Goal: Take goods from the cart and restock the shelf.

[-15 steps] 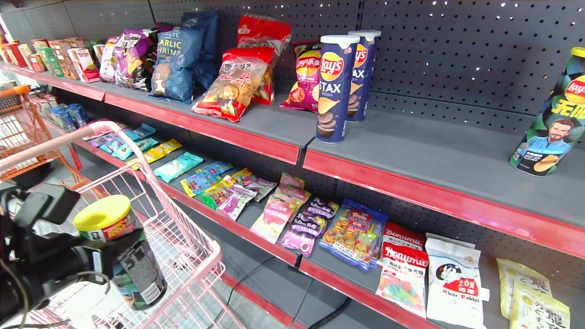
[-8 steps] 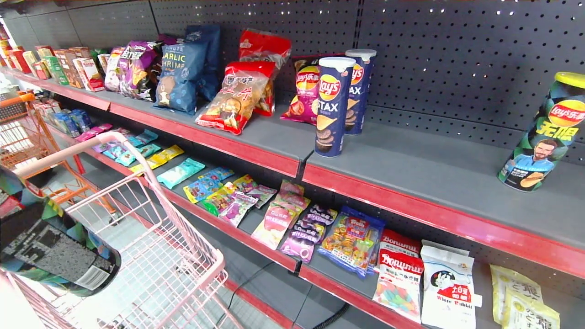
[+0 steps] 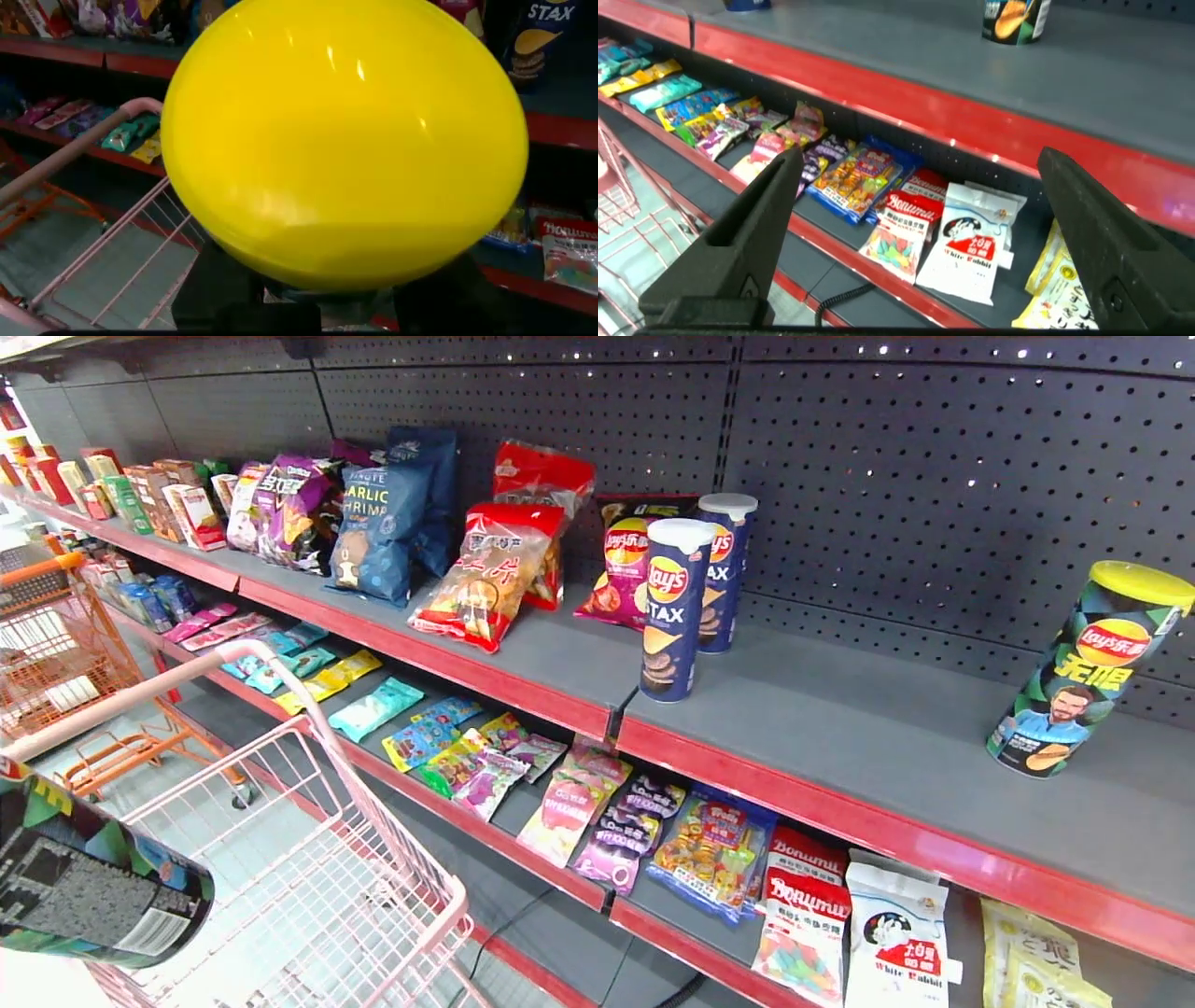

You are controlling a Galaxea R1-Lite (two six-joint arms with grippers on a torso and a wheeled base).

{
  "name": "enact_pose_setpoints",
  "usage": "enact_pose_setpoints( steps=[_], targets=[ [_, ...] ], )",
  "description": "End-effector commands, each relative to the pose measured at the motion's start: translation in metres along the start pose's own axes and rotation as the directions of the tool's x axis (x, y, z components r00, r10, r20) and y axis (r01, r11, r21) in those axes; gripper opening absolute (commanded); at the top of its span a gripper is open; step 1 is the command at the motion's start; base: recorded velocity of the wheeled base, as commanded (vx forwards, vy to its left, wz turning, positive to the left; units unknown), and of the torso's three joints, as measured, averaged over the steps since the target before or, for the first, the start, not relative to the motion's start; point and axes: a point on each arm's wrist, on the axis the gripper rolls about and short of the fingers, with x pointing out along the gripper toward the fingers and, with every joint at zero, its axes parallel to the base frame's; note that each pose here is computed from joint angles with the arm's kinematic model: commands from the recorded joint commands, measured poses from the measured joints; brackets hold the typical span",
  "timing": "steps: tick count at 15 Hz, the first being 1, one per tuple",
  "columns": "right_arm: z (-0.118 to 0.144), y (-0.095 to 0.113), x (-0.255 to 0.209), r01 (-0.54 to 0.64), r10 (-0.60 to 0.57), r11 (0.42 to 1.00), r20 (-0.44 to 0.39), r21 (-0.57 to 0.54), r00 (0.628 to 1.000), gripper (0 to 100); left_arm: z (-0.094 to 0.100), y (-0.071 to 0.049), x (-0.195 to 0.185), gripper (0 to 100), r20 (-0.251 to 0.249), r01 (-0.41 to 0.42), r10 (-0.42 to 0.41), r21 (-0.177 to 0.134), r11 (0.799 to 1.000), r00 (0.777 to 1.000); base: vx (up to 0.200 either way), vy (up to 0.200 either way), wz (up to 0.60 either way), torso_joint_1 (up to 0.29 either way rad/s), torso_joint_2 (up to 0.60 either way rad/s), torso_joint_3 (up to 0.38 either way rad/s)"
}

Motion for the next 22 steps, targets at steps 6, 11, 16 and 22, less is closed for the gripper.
enact_pose_setpoints(
  steps=[6,11,16,22],
  targets=[
    [0.0,0.0,0.0,0.0,0.0,1.0,-0.002,0.003,1.0,100,-0.01,-0.003,-0.017,0,-0.031,0.008,-0.007,0.034,0.999,0.999,0.0,0.0,0.0,0.163,-0.37,-0.214],
    [0.0,0.0,0.0,0.002,-0.002,1.0,0.0,-0.002,1.0,100,-0.022,-0.006,-0.028,0,-0.039,0.011,-0.008,0.082,0.997,0.999,0.0,0.0,0.0,0.074,-0.16,-0.091],
    [0.0,0.0,0.0,0.003,-0.003,1.0,-0.002,0.0,1.0,100,-0.032,-0.007,-0.035,0,-0.03,0.005,-0.002,0.101,0.995,1.0,0.0,0.0,-0.6,0.005,-0.01,-0.003],
    [0.0,0.0,0.0,0.003,-0.003,1.0,-0.002,0.001,1.0,100,-0.037,-0.008,-0.039,0,-0.021,0.01,-0.008,0.116,0.993,1.0,0.0,0.0,-0.6,0.004,0.0,0.002]
  ],
)
